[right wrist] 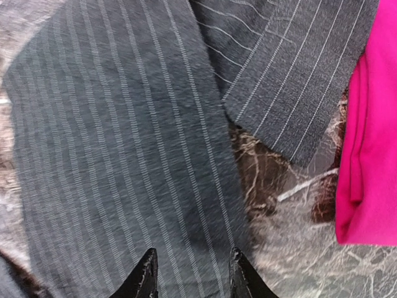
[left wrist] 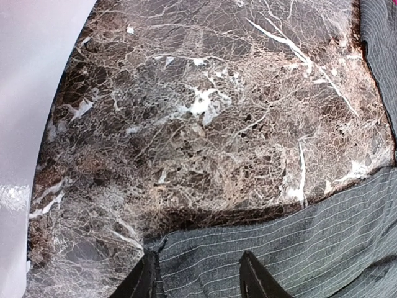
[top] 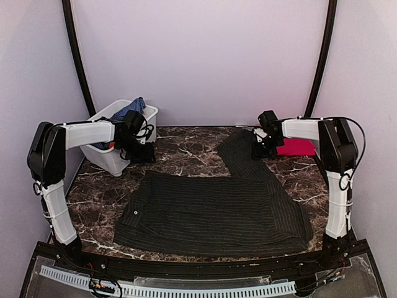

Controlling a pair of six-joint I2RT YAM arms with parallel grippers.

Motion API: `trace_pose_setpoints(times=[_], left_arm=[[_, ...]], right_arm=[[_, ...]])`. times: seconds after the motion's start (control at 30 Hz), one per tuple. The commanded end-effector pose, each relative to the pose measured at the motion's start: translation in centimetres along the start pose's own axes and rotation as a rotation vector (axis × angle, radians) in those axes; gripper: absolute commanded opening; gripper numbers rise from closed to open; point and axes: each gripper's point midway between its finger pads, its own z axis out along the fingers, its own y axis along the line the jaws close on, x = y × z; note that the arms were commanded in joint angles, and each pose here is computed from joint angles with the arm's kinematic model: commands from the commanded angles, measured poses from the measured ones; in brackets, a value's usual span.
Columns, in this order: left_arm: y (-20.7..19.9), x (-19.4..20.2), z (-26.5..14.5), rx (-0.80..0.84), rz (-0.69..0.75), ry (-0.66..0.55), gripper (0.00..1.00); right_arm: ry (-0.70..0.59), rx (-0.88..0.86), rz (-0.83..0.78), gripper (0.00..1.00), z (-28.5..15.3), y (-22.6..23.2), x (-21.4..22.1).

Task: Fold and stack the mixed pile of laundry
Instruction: Pick up the 1/3-folded shirt from the center of the board.

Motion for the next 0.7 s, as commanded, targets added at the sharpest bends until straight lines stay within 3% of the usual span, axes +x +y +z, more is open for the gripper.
trace_pose_setpoints(times=[0.0,0.33,0.47,0.57,0.67], left_arm=[[0.0,-1.0,-0.8,-0.018,0.045,-0.019,0.46],[0.5,-0.7,-0.1,-0.037,0.047,-0.010,0.46],[0.6,-0.3,0.3,-0.040,0.053,0.006,0.46],[1.0,0.2,0.7,-0.054,0.059,0.028,0.46],[0.9,0.9,0.9,-0.040,0.066,0.054,0.45]], right_arm=[[0.019,0.085,-0.032,0.36,0.8,-1.7,-0.4],[0.119,0.127,-0.052,0.36,3.8,-2.6,0.8],[0.127,0.079,-0.068,0.23,3.9,-1.8,0.8],[0.136,0.027,-0.077,0.01,3.8,-0.9,0.9],[0.111,0.016,-0.075,0.00,2.9,-0.6,0.2]])
